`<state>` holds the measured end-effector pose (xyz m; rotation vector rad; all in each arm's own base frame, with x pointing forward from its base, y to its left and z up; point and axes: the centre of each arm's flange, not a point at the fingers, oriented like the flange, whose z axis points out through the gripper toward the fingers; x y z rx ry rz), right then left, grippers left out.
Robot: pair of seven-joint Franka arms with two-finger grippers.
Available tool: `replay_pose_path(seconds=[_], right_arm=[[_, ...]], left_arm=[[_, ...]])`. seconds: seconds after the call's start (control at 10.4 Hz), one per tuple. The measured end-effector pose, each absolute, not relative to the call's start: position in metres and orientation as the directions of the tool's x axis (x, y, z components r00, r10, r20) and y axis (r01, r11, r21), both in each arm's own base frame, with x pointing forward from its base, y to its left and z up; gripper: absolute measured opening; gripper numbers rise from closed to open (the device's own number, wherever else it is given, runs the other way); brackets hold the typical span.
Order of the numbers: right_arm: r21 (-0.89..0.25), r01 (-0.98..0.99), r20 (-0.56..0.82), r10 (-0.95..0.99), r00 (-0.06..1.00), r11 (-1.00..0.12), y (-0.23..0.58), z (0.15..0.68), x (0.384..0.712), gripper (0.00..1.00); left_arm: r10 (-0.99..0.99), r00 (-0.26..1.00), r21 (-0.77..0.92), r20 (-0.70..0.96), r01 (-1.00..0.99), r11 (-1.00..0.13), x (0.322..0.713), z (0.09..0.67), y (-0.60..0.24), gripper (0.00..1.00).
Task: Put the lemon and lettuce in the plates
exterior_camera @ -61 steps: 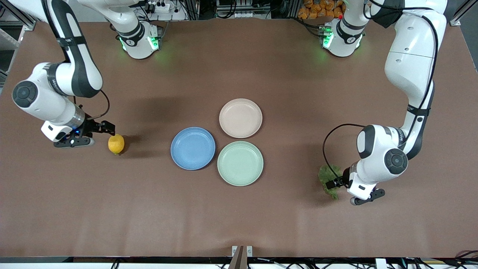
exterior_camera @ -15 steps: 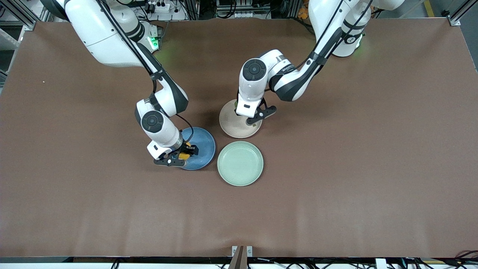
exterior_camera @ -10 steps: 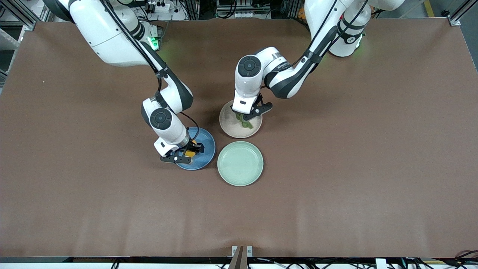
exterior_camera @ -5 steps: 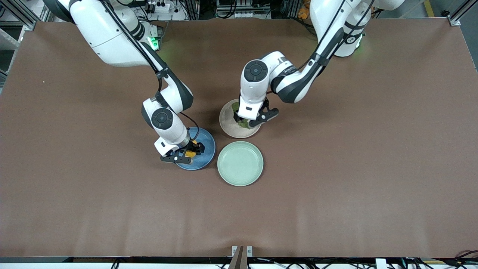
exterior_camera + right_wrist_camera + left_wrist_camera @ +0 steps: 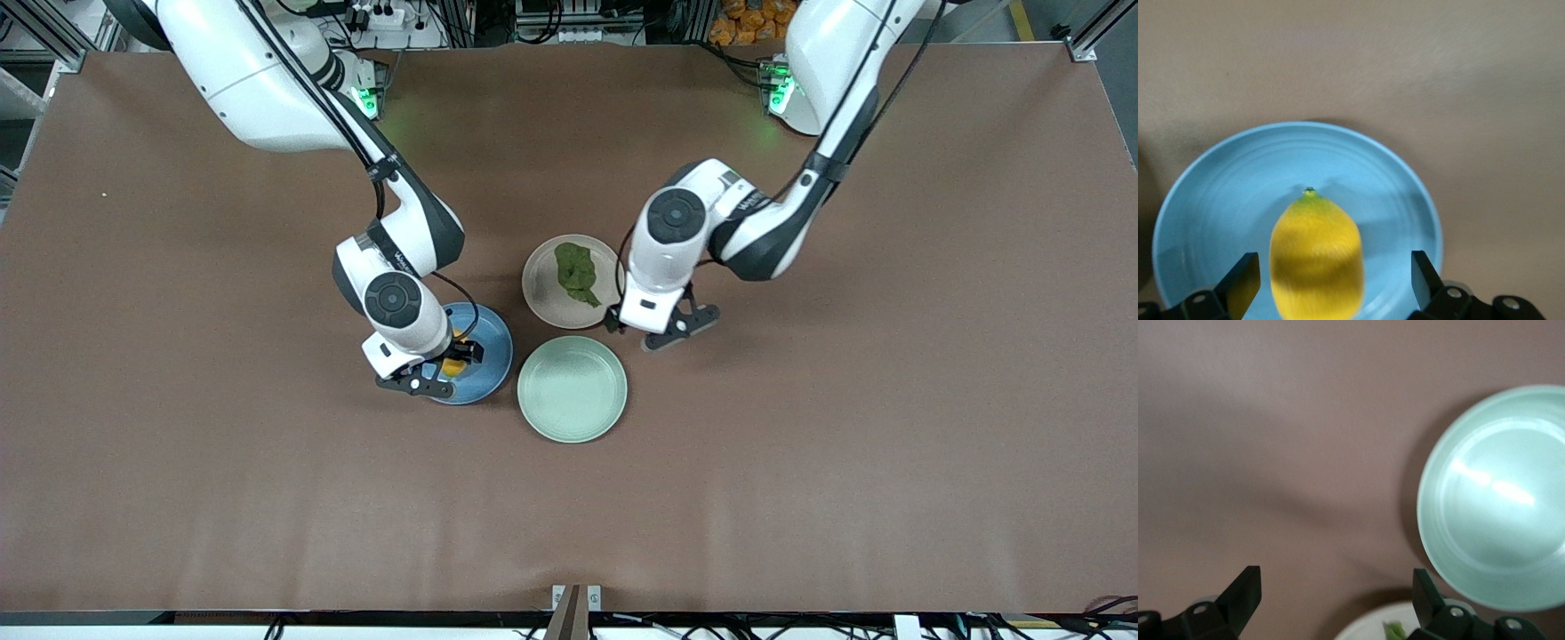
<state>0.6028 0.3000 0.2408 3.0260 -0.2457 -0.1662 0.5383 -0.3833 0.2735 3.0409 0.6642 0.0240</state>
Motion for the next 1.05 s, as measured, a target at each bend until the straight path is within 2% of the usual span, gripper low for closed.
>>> replay_pose_path(seconds=[0.19,0.48,0.77,1.05], right_arm=[[0.141,-0.140,-0.129,-0.158,0.979,-0.980,0.293,0.276,0.617,1.00],[0.090,-0.110,-0.132,-0.122,0.984,-0.990,0.248,0.325,0.640,1.00],[0.102,-0.151,-0.084,-0.160,0.984,-0.983,0.172,0.380,0.657,1.00],[0.114,-0.110,-0.081,-0.120,0.989,-0.987,0.113,0.397,0.664,1.00]], left_arm=[[0.386,0.922,0.031,0.015,0.386,-0.922,0.571,0.275,-0.334,1.00],[0.374,0.927,0.027,0.016,0.373,-0.927,0.602,0.273,-0.273,1.00],[0.387,0.922,0.012,0.003,0.387,-0.922,0.602,0.268,-0.261,1.00],[0.374,0.927,-0.033,-0.030,0.373,-0.927,0.593,0.255,-0.248,1.00]])
